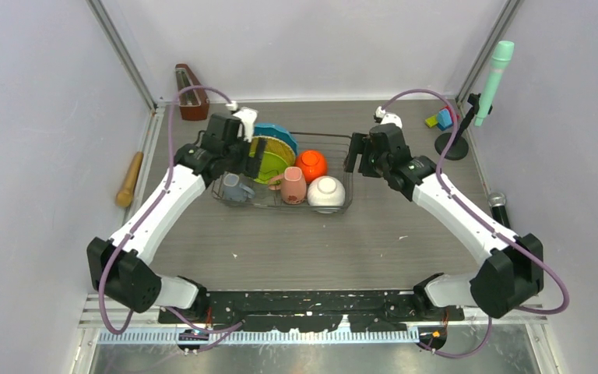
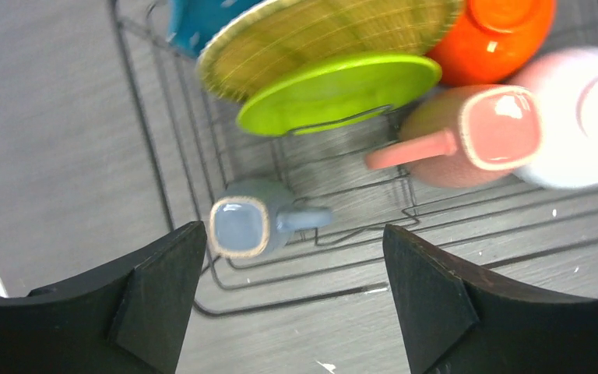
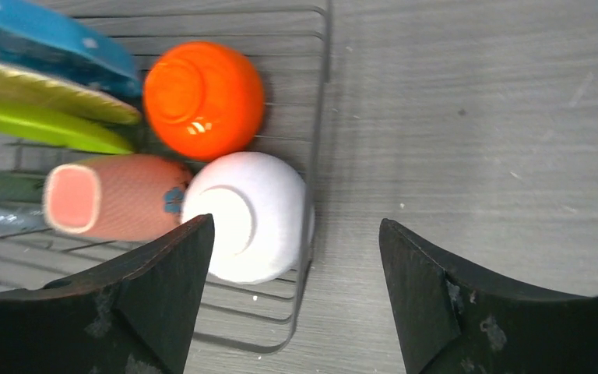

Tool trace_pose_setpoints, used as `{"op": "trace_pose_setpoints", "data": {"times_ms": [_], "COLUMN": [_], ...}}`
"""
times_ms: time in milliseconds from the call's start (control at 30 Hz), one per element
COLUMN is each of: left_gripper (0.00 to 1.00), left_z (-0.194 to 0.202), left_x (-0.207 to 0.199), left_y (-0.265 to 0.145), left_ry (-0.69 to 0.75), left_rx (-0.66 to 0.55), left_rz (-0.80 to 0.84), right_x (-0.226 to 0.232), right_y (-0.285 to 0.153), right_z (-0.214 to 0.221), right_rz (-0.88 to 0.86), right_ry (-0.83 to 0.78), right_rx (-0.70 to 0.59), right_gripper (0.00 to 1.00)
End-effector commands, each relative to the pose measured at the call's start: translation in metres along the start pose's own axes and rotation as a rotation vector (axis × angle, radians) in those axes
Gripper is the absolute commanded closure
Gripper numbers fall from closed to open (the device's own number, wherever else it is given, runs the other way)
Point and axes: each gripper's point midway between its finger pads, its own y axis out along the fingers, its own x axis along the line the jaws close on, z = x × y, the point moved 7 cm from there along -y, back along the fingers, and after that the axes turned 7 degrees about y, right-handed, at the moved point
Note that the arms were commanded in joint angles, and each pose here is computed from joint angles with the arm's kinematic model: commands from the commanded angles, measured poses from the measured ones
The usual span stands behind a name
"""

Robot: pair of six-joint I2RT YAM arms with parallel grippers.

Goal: Load the mixed dishes into the dish rack

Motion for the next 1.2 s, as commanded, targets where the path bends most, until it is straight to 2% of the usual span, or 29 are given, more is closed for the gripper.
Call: {"op": "trace_pose_setpoints", "data": {"times_ms": [0, 133, 267, 467, 700, 800, 900, 1000, 1033, 1167], "left_gripper": [0.12, 0.11, 0.1, 0.18, 0.39, 0.57, 0.88, 0.99, 1.0, 1.0], "left_z": [0.02, 0.037, 0.058, 0.082, 0.091, 0.09, 0.087, 0.082, 0.081, 0.073], "left_x": [0.023, 0.041, 0.062, 0.072, 0.066, 0.069, 0.072, 0.076, 0.077, 0.073], "left_y": [-0.021, -0.033, -0.039, -0.028, 0.011, 0.026, 0.041, 0.059, 0.066, 0.095], "left_ry": [-0.33, -0.478, -0.57, -0.736, -0.857, -0.89, -0.904, -0.911, -0.911, -0.888], "left_rx": [0.012, -0.043, -0.04, -0.021, 0.003, 0.013, -0.007, 0.039, 0.06, 0.071], "left_rz": [-0.088, -0.14, -0.234, -0.214, -0.124, -0.126, -0.114, -0.098, -0.099, -0.109], "right_x": [-0.014, -0.019, -0.016, -0.009, -0.005, -0.005, -0.004, -0.003, -0.006, -0.02], "right_y": [0.007, 0.023, 0.041, 0.066, 0.089, 0.098, 0.105, 0.115, 0.118, 0.133], "right_z": [-0.003, 0.0, 0.009, 0.018, 0.019, 0.019, 0.012, -0.002, -0.006, -0.025], "right_rz": [0.183, 0.256, 0.25, 0.221, 0.223, 0.243, 0.242, 0.241, 0.242, 0.255], "right_ry": [0.082, 0.116, 0.158, 0.226, 0.271, 0.285, 0.301, 0.316, 0.328, 0.367], "right_rx": [-0.033, -0.05, -0.023, 0.003, -0.01, -0.022, -0.057, -0.079, -0.079, -0.105], "right_gripper": [0.18, 0.28, 0.38, 0.47, 0.54, 0.63, 0.72, 0.78, 0.83, 0.86]}}
